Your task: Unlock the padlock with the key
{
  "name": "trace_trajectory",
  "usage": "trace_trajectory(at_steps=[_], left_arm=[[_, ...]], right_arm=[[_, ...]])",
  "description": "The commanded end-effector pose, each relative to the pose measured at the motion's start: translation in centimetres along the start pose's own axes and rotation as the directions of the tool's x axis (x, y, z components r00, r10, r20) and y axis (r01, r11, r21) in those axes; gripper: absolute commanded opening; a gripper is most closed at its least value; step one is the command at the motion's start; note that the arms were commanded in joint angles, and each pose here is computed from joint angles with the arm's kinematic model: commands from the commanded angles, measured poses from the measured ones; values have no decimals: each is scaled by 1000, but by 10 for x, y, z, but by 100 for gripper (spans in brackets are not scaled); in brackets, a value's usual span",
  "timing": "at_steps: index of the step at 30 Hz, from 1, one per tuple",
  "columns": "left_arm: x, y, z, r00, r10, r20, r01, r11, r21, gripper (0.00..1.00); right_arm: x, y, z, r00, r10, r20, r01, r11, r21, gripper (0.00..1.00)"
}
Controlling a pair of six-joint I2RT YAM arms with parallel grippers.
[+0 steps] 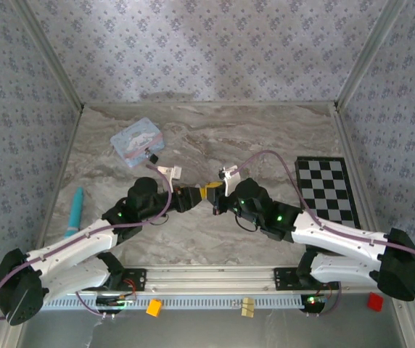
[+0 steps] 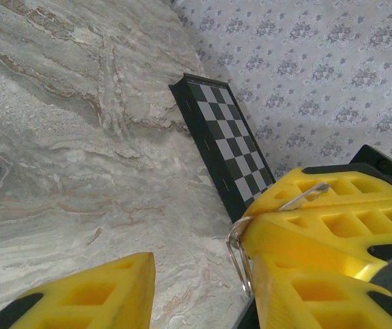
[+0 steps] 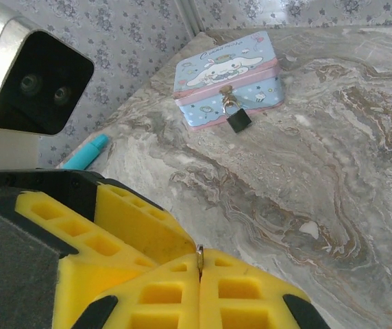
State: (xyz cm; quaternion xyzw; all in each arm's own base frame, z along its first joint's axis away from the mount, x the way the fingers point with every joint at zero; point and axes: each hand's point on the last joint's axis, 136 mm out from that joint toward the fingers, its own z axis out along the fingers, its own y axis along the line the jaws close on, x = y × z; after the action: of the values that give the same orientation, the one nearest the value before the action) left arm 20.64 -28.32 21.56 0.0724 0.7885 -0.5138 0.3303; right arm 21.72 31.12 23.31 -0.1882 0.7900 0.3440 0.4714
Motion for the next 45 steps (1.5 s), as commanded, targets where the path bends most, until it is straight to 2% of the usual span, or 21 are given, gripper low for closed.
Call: trace_trajectory(at_steps=[1,12,20,22,24,26,31,41,45], left_arm=[[-14,-18,-1,998,39,39,-41,998,43,40],[-12,-19,3,998,52,24,-54,997,58,22],[-11,-21,2,998,59,24,-60,996,64,17],[-11,-21,1,998,59,25,-61,996,67,17],[-11,-21,1,998,62,23,-64,996,65,23],[-8,-21,2,998,65,10,-66,995,70,24],[-3,-23,2,998,69,-8,-68,994,89,27],[-1,-33,1,996,89,-17,-86,988,127,37],[-6,-27,-6,996,88,27,-91,992,93,37]], right_arm=[[-2,9,1,1000,-1,-5,0,999,-32,0],[7,11,5,999,3,-42,-5,1000,-31,0],[10,12,6,998,14,-54,-16,999,-35,0],[10,11,6,998,20,-55,-21,999,-28,0],[9,7,5,998,34,-55,-35,999,-3,0],[7,2,5,997,66,-50,-65,998,19,0],[-2,4,2,990,140,-11,-141,990,-26,0],[-3,-1,1,985,173,16,-173,985,-9,0],[0,-1,2,988,153,4,-153,988,-11,0]])
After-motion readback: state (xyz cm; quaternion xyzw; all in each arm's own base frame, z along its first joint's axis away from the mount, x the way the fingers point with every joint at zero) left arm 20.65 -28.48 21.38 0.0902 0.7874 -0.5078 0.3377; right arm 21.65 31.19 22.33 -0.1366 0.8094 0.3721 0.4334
